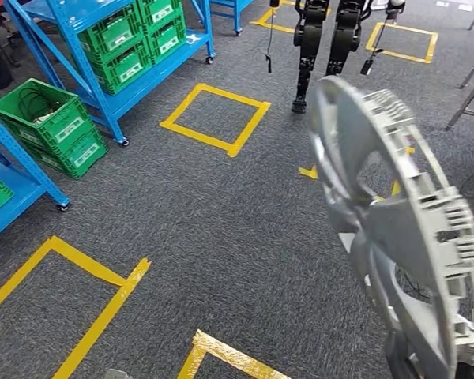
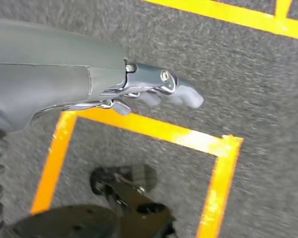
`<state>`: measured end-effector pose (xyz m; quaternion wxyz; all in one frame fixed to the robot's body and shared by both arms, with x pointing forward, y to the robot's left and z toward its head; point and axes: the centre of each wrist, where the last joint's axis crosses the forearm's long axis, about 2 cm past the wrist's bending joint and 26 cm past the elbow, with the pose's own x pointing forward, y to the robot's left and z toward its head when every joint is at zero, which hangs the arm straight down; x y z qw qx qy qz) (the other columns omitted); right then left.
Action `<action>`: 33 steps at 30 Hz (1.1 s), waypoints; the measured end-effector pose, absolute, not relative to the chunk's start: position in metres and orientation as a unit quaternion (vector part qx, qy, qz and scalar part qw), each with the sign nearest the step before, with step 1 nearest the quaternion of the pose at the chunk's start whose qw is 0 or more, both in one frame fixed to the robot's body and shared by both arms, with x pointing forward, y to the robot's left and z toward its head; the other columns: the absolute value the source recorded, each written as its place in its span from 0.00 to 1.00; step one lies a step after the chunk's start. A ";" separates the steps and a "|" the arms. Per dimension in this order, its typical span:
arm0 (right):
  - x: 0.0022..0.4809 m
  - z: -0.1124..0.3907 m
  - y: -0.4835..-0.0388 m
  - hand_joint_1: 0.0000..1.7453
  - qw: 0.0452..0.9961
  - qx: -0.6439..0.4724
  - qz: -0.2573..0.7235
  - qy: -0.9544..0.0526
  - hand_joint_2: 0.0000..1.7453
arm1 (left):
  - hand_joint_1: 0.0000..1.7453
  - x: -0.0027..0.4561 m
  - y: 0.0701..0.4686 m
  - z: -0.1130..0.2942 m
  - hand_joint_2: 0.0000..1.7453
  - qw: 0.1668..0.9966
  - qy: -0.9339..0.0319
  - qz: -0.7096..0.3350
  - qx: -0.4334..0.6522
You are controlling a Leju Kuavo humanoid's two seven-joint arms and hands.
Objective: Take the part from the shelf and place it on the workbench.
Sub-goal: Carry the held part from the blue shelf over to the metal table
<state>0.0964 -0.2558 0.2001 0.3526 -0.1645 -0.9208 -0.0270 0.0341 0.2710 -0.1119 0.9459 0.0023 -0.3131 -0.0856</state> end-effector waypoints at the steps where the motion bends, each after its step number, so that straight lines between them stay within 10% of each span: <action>1: 0.095 0.202 -0.256 1.00 0.348 -0.175 -0.033 -0.920 1.00 | 0.00 0.034 0.271 -0.112 1.00 0.946 -0.313 -0.088 0.001; 33: 0.083 0.219 -0.243 1.00 0.306 -0.225 -0.077 -0.922 1.00 | 0.00 0.030 0.280 -0.112 1.00 0.943 -0.305 -0.133 0.021</action>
